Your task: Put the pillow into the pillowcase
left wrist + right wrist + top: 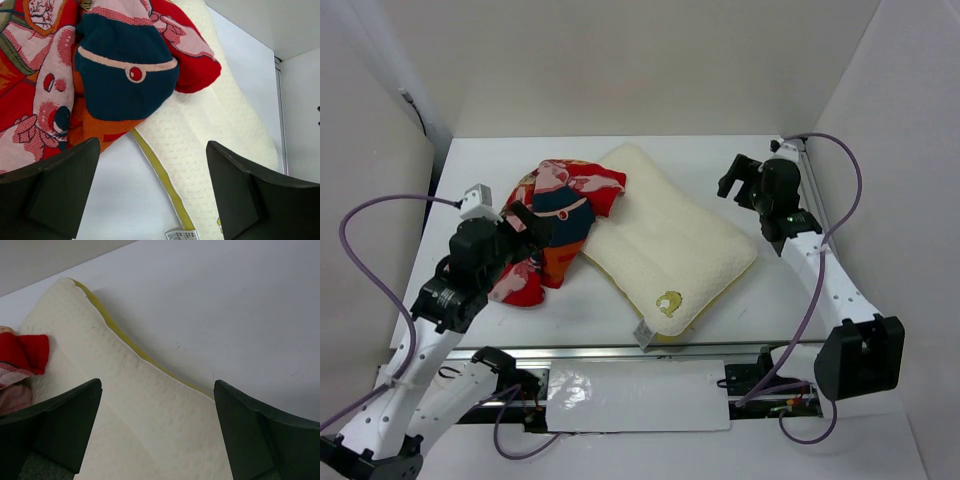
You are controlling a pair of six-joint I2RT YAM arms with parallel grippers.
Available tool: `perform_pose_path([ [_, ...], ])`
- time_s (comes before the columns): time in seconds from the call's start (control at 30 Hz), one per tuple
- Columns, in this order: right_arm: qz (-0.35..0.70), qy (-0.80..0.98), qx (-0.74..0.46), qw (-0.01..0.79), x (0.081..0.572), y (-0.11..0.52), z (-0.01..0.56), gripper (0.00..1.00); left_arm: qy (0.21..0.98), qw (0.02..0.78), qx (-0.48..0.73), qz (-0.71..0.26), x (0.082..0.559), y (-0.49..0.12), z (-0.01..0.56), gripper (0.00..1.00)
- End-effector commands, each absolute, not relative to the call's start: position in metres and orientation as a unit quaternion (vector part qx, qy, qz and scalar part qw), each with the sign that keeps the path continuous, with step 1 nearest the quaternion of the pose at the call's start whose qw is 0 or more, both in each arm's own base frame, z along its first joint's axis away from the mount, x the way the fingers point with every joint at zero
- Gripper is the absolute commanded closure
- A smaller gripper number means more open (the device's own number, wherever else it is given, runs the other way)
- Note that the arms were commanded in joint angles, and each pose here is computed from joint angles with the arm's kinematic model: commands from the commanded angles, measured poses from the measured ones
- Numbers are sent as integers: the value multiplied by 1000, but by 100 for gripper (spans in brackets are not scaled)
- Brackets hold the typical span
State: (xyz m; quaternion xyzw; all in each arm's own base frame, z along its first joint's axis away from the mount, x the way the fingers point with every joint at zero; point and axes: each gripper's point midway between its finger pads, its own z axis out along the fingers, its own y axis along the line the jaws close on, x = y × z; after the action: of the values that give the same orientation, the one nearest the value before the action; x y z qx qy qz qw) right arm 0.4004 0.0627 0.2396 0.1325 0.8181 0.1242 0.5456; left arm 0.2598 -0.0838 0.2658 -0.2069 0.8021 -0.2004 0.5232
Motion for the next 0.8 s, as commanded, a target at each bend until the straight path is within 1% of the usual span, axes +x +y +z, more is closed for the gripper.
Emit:
perform_pose_path([
  [0.0,146,780,154,589,394,59,267,0,780,548,-190,-235,274,-97,292,0],
  [0.07,154,771,169,595,388,56,273,0,808,513,-216,-194,272,-89,274,0],
  [0.17,171,780,123,590,380,68,260,0,828,478,-246,-159,272,-82,249,0],
  [0.23,202,789,75,576,373,92,255,0,837,467,-238,-155,276,-86,243,0],
  [0.3,203,811,39,547,371,110,233,0,848,451,-235,-150,274,-88,234,0],
  [0.33,211,820,10,532,364,134,224,0,851,447,-235,-147,273,-87,231,0],
  [0.37,212,823,0,527,363,146,222,0,852,443,-239,-142,275,-85,228,0],
  [0.4,199,838,-9,509,363,155,204,0,860,432,-240,-128,272,-82,221,0],
  [0.43,211,843,-35,494,354,177,195,0,860,430,-246,-123,271,-77,222,0],
  [0.47,212,849,-43,482,353,185,186,0,862,420,-257,-119,271,-73,217,0],
  [0.5,214,862,-36,458,352,192,164,0,862,418,-259,-121,271,-73,217,0],
  [0.57,244,873,-42,419,347,209,145,0,868,405,-264,-117,270,-70,208,0],
  [0.6,243,888,-37,389,346,213,122,0,870,398,-268,-115,269,-67,202,0],
  [0.7,211,912,21,353,358,195,87,0,870,389,-284,-106,270,-58,194,0],
  [0.77,170,921,88,339,368,156,70,0,874,375,-294,-92,269,-51,186,0],
])
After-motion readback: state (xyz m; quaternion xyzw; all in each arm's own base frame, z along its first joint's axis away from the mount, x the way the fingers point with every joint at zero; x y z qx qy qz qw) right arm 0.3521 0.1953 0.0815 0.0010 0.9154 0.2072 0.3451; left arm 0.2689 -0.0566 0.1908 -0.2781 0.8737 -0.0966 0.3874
